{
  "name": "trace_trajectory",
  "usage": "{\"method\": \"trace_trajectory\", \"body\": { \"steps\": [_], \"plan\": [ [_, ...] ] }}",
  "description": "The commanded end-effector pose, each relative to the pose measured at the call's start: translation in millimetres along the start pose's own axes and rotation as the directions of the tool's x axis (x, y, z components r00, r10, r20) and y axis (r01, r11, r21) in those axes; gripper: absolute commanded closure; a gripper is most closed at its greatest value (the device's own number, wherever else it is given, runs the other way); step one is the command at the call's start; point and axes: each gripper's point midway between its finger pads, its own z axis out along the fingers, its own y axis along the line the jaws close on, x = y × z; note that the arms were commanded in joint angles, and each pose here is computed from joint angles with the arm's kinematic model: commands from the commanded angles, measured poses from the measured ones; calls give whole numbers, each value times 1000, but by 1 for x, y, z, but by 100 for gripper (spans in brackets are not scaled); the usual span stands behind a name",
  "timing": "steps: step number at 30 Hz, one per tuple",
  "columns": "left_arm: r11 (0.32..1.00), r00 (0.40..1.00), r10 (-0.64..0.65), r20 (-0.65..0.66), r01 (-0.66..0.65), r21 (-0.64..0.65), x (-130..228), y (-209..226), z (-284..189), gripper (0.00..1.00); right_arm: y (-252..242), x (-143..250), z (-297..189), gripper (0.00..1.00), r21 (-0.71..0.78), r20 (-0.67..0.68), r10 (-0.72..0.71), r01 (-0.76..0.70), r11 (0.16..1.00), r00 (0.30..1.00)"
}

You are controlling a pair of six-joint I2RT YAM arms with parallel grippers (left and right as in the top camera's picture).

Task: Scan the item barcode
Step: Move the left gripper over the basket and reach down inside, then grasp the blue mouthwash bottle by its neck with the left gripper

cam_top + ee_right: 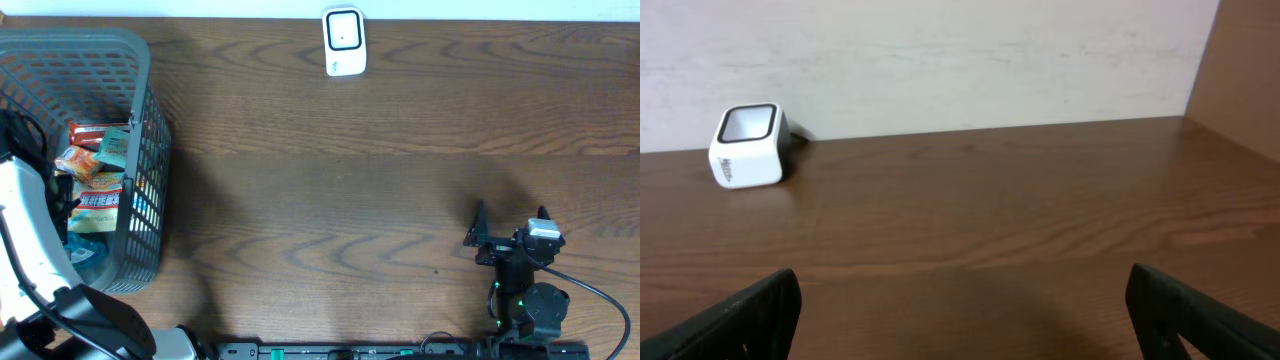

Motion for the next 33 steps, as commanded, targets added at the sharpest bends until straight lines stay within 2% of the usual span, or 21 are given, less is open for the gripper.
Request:
{"method": "trace_trajectory", "body": {
  "steps": [1,16,33],
  "plan": [
    [1000,999,-6,32,6,-9,-8,1,-1,2,1,0,0,1,-1,-1,14,-14,1000,1000],
    [997,998,-53,42,55,-48,-18,11,19,2,1,1,0,1,-1,-1,14,-14,1000,1000],
    [997,996,-71,51,72,-26,-16,4,38,2,1,0,0,1,-1,-1,14,-14,1000,1000]
  ]
}}
